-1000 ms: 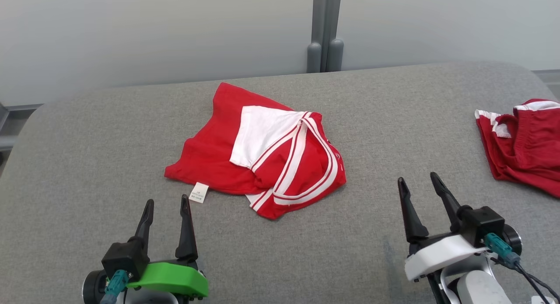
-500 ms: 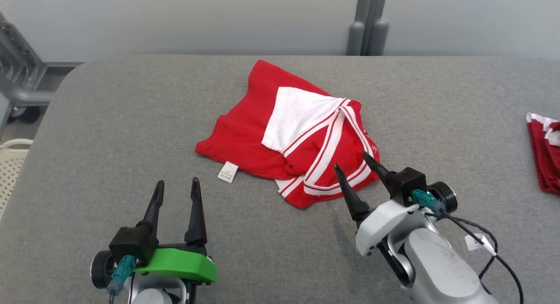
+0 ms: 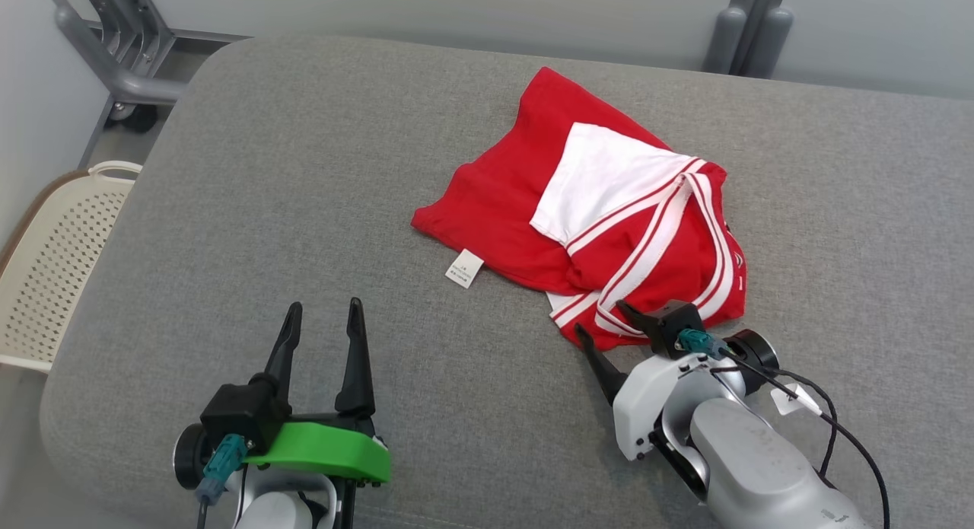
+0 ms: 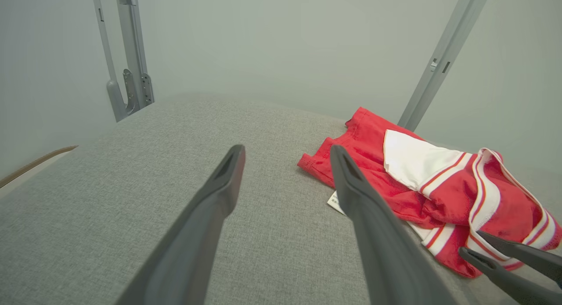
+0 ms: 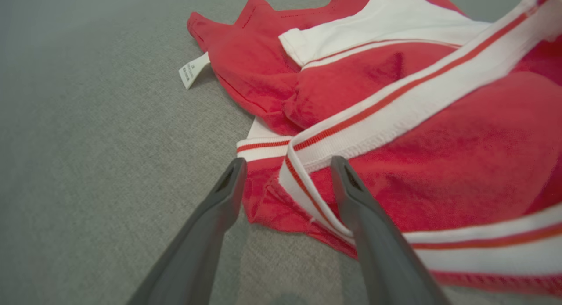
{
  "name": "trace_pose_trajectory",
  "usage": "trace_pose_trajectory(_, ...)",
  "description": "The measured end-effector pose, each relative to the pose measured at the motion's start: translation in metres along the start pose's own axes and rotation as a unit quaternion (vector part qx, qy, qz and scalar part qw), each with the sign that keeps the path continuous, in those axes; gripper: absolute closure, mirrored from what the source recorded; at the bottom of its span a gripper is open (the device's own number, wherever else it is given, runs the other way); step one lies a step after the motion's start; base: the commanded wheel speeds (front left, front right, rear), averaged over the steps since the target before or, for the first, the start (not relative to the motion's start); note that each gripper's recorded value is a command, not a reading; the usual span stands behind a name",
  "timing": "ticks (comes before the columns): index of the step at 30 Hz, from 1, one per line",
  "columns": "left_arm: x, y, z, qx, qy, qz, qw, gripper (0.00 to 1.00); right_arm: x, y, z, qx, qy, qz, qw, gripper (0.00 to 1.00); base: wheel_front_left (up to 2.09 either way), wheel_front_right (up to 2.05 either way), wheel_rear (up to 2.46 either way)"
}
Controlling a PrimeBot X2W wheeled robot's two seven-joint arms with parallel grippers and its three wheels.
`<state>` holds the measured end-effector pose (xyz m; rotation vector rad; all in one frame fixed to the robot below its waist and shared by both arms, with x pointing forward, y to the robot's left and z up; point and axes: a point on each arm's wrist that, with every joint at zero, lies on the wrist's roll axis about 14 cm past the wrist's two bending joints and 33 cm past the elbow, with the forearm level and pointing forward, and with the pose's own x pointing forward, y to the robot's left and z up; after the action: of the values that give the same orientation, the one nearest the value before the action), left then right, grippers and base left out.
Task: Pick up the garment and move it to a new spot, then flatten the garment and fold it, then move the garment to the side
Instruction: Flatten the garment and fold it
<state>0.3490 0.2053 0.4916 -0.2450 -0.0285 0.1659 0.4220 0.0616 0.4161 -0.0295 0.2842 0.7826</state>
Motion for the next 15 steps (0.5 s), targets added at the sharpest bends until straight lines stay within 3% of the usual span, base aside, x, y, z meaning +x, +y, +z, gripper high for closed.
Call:
trace_pose_trajectory(2, 0.000, 0.002, 0.002, 0.000, -0.002, 0.004, 1.000, 0.00, 0.004, -0.001, -0.004, -0.008, 0.010, 0.003, 1.000, 0.51, 0.00, 0.00, 0.00)
trace_pose_trajectory(5, 0.000, 0.005, 0.003, 0.000, -0.003, 0.011, 1.000, 0.00, 0.009, -0.003, -0.009, -0.020, 0.023, 0.005, 1.000, 1.00, 0.00, 0.00, 0.00)
trace_pose_trajectory(10, 0.001, 0.007, 0.003, 0.000, -0.004, 0.018, 1.000, 0.00, 0.011, -0.017, -0.010, -0.016, 0.028, -0.013, 0.999, 1.00, 0.00, 0.00, 0.00)
trace_pose_trajectory(15, 0.004, 0.002, 0.002, -0.003, -0.003, 0.010, 1.000, 0.00, 0.007, -0.060, 0.021, -0.005, -0.016, -0.077, 0.997, 1.00, 0.00, 0.00, 0.00)
